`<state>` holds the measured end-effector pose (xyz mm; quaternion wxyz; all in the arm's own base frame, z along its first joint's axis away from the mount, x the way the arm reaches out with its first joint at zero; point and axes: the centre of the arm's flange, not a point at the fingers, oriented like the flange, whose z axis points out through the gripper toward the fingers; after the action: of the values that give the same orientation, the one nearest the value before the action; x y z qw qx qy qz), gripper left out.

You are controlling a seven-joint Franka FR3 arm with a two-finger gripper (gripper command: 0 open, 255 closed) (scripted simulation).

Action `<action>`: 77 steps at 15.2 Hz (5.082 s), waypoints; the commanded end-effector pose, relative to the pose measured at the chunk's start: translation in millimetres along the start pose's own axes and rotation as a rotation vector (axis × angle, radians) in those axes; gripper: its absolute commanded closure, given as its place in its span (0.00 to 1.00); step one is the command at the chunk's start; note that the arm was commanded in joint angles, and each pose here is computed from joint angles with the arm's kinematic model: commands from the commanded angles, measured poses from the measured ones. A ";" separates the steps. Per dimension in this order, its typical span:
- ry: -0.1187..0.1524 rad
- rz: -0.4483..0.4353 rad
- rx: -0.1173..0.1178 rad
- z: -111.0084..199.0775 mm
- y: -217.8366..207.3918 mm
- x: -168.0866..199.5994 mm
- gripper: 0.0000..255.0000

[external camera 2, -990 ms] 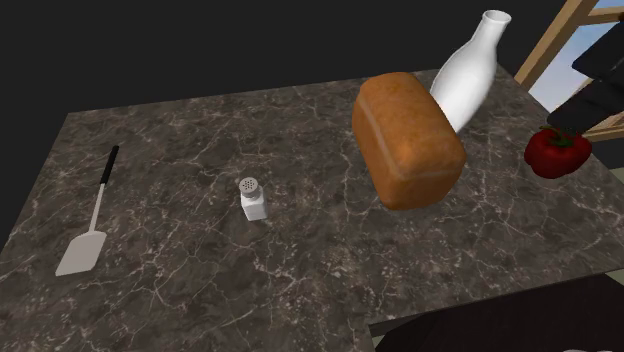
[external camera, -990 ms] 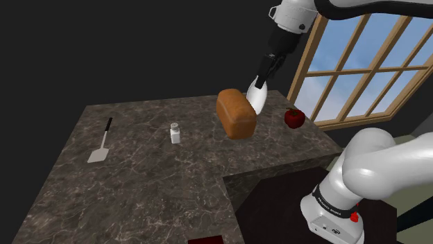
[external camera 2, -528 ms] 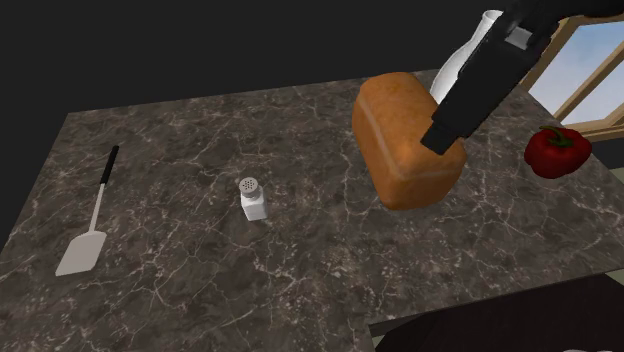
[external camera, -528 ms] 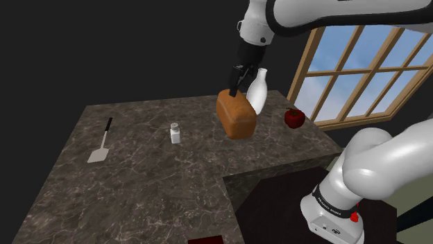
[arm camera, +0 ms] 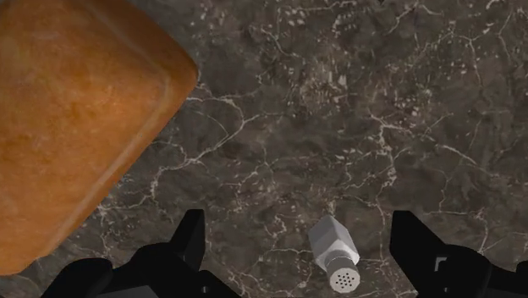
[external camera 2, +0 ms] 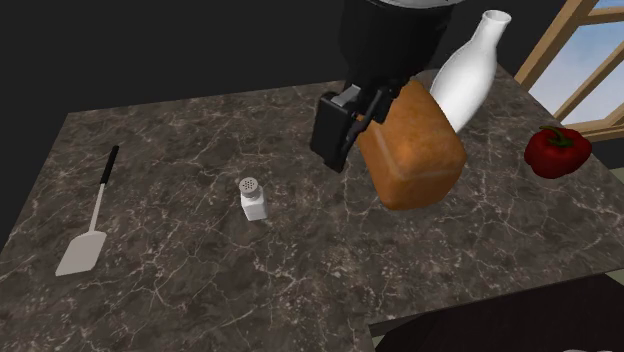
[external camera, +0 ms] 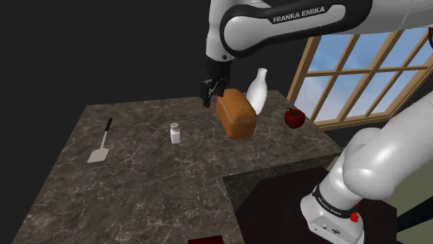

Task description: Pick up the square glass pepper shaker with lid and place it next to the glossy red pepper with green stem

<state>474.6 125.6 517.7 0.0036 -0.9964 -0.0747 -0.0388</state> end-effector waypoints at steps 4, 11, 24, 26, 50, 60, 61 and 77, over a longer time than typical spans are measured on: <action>-0.033 -0.019 -0.007 42.5 -25.8 54.7 0.00; -0.080 -0.045 -0.018 103.6 -59.9 123.7 0.00; -0.097 -0.055 -0.022 166.7 -71.7 144.3 0.00; -0.097 -0.055 -0.022 166.7 -71.7 144.3 0.00; -0.097 -0.055 -0.022 108.8 -71.8 148.8 1.00; -0.097 -0.055 -0.022 56.1 -71.9 152.9 1.00; -0.097 -0.055 -0.022 50.9 -71.9 153.3 1.00; -0.097 -0.055 -0.022 -6.0 -31.5 105.5 1.00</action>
<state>584.3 182.9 533.5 -0.0122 -0.9947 -0.1019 0.0087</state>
